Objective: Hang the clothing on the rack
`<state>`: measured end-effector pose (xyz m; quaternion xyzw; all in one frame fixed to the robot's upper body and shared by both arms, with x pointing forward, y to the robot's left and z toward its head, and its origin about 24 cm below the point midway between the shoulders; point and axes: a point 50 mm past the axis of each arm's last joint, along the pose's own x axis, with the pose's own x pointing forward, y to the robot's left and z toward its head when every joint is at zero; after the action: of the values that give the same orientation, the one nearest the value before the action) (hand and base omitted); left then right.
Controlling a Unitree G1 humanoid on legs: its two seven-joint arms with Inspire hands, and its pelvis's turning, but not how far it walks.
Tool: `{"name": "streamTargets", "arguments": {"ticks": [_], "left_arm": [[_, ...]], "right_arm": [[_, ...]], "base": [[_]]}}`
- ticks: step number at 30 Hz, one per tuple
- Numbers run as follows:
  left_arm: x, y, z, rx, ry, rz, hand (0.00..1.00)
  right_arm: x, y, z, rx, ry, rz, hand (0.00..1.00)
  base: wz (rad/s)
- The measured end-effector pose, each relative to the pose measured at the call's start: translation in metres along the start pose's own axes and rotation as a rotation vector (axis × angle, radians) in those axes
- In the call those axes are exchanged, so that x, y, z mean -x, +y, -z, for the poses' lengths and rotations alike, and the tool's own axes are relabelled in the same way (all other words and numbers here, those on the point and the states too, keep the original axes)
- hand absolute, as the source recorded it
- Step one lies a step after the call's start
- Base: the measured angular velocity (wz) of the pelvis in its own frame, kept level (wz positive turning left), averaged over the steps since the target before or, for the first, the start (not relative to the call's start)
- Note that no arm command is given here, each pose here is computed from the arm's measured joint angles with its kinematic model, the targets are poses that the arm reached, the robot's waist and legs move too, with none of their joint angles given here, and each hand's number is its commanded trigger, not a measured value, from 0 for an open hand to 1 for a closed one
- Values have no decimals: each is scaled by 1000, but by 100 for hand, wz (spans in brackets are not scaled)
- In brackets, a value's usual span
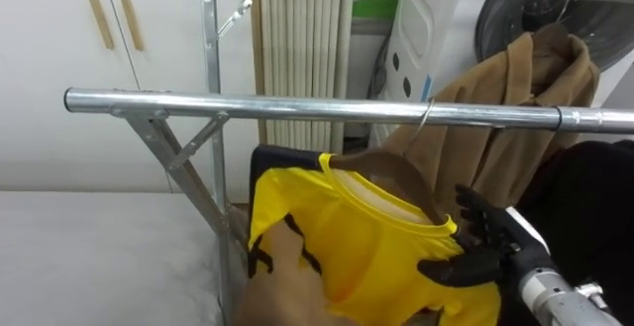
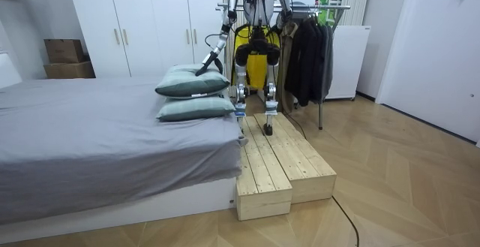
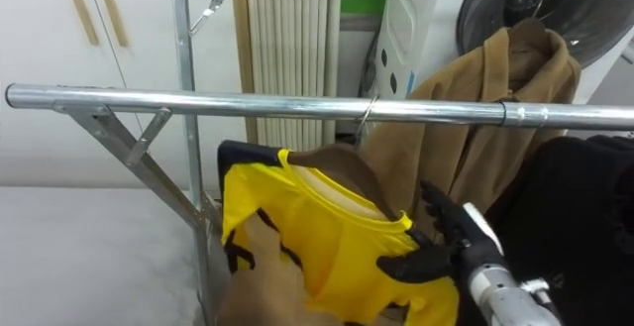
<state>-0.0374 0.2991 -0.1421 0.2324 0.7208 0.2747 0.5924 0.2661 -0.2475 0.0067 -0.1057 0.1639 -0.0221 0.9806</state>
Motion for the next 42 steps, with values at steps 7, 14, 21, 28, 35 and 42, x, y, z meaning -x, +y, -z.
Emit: {"name": "streamTargets", "arguments": {"ticks": [7, 14, 21, 28, 35, 42], "left_arm": [[0, 0, 2, 3, 5, 0, 0], [-1, -1, 10, 11, 30, 4, 0], [-1, -1, 14, 12, 41, 5, 0], [-1, -3, 21, 29, 64, 22, 0], [0, -7, 26, 37, 84, 44, 0], [0, -7, 27, 35, 88, 41, 0]], "right_arm": [[2, -9, 1, -105, -4, 55, 0], [10, -17, 16, -145, 38, 107, 0], [27, -23, 52, -182, 161, 154, 0], [56, -16, 109, -229, 374, 154, 0], [69, -3, 135, -273, 465, 123, 0], [105, 15, 180, -299, 656, 66, 0]], "base": [[0], [-3], [-2], [-6], [-7], [0]]}}
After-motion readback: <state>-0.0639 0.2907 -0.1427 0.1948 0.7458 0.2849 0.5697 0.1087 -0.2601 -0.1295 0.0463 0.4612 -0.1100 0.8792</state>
